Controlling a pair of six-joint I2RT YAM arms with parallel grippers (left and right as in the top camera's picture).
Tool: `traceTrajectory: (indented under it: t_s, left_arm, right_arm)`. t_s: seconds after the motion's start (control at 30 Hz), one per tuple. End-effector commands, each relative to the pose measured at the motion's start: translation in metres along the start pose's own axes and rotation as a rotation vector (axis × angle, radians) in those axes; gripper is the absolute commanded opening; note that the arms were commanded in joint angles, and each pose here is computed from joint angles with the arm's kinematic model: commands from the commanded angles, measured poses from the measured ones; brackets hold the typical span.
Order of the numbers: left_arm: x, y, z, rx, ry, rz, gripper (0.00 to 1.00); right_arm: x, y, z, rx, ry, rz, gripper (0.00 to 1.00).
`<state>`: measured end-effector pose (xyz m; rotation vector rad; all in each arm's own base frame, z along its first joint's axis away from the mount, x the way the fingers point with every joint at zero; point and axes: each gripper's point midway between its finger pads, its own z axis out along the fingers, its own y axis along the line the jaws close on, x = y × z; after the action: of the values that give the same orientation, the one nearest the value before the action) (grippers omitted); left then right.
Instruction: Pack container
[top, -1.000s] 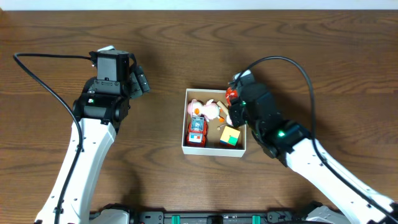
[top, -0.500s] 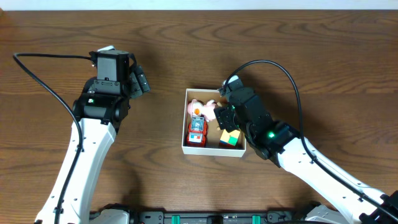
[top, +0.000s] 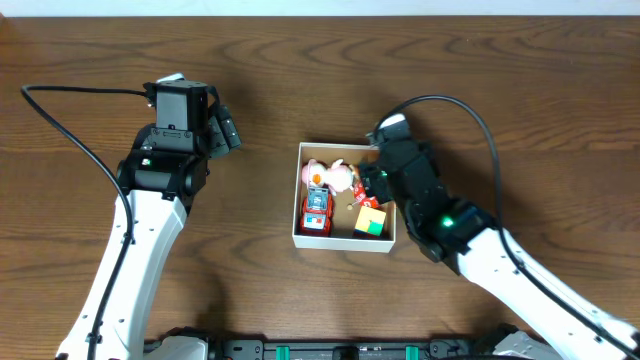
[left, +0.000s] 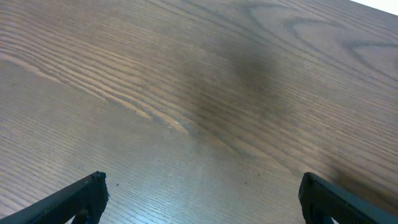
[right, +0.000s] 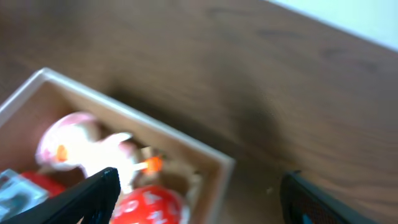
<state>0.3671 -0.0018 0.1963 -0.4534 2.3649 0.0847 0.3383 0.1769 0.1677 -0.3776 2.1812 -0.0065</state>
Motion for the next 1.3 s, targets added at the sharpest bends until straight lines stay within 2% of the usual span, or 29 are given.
traceTrajectory:
  t_s: [0.0, 0.1, 0.3, 1.27]
  left_arm:
    - [-0.014, 0.001, -0.009, 0.002, -0.040, -0.026, 0.98]
    - [-0.014, 0.001, -0.009, 0.002, -0.040, -0.027, 0.98]
    - [-0.014, 0.001, -0.009, 0.002, -0.040, -0.027, 0.98]
    - [-0.014, 0.001, -0.009, 0.002, -0.040, -0.027, 0.98]
  right_arm:
    - [-0.017, -0.044, -0.017, 0.172, -0.059, 0.049, 0.85]
    - [-0.018, -0.064, -0.026, 0.207, -0.064, 0.087, 0.86]
    - [-0.024, -0.095, -0.045, 0.251, -0.105, 0.217, 0.99]
    - [-0.025, -0.103, -0.051, 0.271, -0.103, 0.166, 0.99]
